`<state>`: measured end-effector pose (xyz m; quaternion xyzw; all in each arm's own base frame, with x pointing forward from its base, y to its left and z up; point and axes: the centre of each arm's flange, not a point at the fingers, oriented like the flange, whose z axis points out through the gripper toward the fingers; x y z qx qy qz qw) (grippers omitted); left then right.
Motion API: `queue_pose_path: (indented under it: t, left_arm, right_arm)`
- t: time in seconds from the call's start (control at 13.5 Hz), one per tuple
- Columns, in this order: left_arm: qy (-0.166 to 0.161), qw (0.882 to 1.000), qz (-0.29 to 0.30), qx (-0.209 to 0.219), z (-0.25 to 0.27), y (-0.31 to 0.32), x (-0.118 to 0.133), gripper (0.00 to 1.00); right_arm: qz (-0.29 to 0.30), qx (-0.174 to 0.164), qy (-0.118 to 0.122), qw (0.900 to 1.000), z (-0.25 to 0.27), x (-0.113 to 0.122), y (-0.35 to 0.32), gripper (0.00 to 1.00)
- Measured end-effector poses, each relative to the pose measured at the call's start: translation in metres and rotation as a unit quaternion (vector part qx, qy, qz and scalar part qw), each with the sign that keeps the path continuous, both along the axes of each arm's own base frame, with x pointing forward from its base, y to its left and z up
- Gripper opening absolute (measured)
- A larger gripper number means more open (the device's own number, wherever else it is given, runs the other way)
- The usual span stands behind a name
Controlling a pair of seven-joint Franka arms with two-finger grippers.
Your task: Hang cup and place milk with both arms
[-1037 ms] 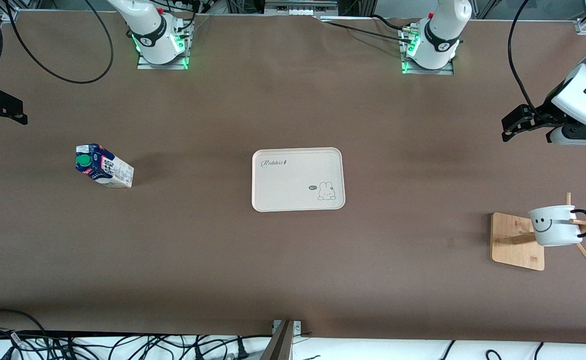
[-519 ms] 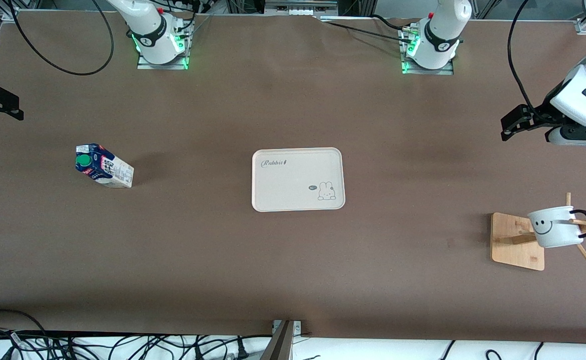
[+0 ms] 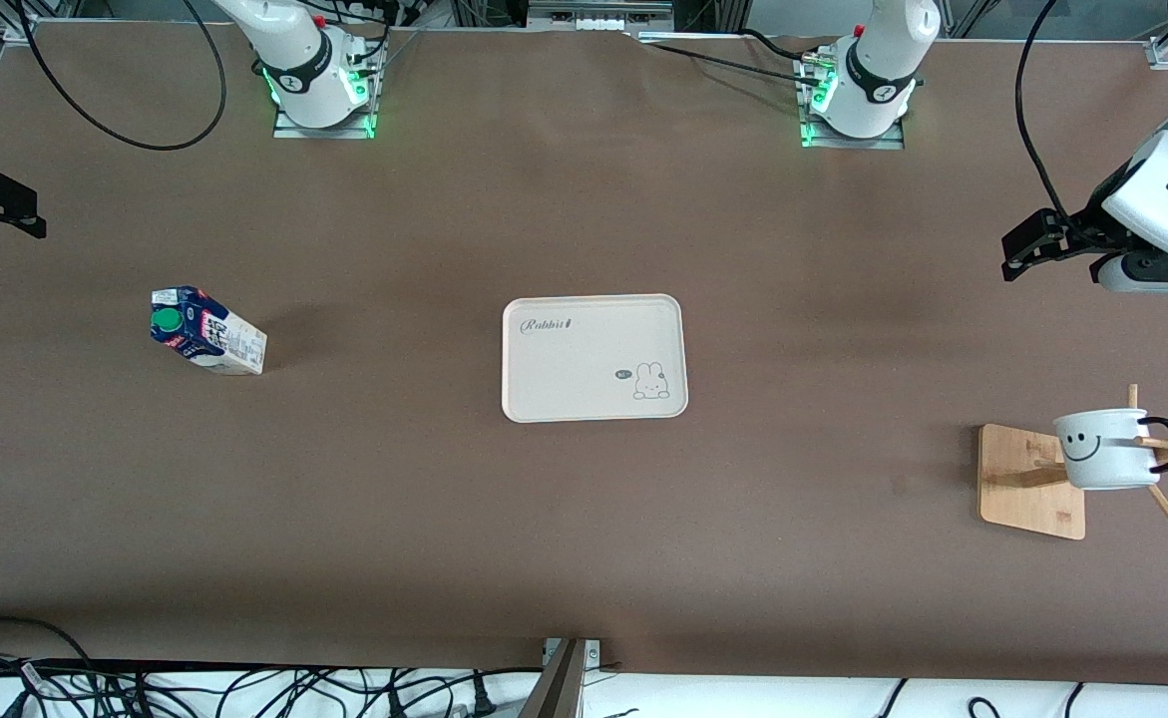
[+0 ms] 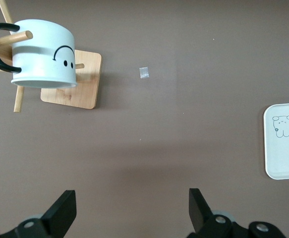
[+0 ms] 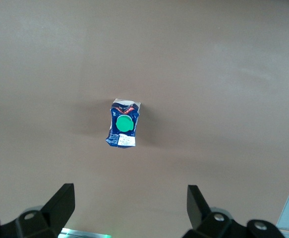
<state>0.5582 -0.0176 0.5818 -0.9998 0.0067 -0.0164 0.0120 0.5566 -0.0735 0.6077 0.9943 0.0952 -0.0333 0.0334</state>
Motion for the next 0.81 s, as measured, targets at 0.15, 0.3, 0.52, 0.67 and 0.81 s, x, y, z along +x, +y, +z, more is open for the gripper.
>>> queue_pose_path:
  t: [0.15, 0.3, 0.52, 0.67, 0.81]
  left_arm:
    - [0.0, 1.0, 0.0, 0.0, 0.0, 0.0, 0.001, 1.0]
    - [0.0, 1.0, 0.0, 0.0, 0.0, 0.0, 0.001, 1.0]
    - [0.0, 1.0, 0.0, 0.0, 0.0, 0.0, 0.001, 1.0]
    - [0.0, 1.0, 0.0, 0.0, 0.0, 0.0, 0.001, 1.0]
    - [0.0, 1.0, 0.0, 0.0, 0.0, 0.0, 0.001, 1.0]
  right_arm:
    - [-0.019, -0.001, -0.002, 1.0, 0.0, 0.0, 0.002, 1.0]
    - [-0.041, -0.003, -0.003, 0.999, 0.0, 0.0, 0.001, 1.0]
    - [-0.054, -0.003, -0.002, 0.999, -0.003, 0.0, -0.01, 1.0]
    - [-0.054, -0.004, -0.003, 0.999, -0.004, 0.002, -0.009, 1.0]
    - [-0.054, -0.004, -0.006, 0.999, -0.002, 0.004, -0.008, 1.0]
